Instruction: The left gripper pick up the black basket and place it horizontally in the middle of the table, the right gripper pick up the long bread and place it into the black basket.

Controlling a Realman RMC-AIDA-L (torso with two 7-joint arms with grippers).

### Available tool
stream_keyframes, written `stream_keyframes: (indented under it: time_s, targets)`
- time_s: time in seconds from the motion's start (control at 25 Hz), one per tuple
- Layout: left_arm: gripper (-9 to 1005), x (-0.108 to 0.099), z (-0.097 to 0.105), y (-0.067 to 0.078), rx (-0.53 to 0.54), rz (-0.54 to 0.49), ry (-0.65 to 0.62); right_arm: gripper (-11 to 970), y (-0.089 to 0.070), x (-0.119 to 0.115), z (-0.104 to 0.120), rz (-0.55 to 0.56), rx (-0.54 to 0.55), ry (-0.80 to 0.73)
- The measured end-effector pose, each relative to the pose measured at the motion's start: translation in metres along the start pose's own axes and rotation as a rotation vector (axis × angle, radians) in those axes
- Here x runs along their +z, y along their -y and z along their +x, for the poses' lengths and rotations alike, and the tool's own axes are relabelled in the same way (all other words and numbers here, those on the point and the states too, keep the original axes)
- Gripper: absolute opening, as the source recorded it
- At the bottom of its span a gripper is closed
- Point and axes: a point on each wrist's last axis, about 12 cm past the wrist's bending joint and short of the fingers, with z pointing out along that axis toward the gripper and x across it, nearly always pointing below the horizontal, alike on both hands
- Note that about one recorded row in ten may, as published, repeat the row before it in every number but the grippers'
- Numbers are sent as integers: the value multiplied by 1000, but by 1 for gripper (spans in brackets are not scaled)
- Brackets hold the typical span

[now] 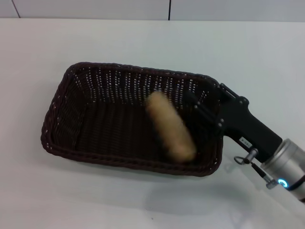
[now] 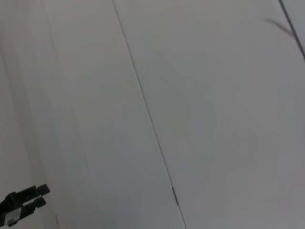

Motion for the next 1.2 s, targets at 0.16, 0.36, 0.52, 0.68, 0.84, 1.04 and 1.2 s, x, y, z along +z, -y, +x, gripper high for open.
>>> stream_keyframes:
  time_s: [0.16, 0.36, 0.52, 0.68, 0.84, 1.04, 1.2]
  targets:
    - [603, -3, 1, -1, -9, -7, -2, 611, 8, 11, -5, -21, -15, -14]
    - [602, -4, 6, -1, -25, -12, -6, 611, 35, 7, -18, 116, -54, 40]
    - [602, -5, 15, 0, -27, -19, -20, 611, 61, -4, -33, 277, -148, 115]
    - [602, -7, 31, 2, 37, -30, -45, 611, 80, -16, -49, 465, -358, 179]
    - [602, -8, 36, 3, 61, -32, -54, 611, 87, -20, -54, 531, -428, 192]
    - [602, -18, 63, 6, 182, -63, -94, 611, 96, -23, -63, 618, -541, 198]
    - [602, -22, 71, 7, 212, -80, -105, 611, 99, -25, -67, 660, -580, 212]
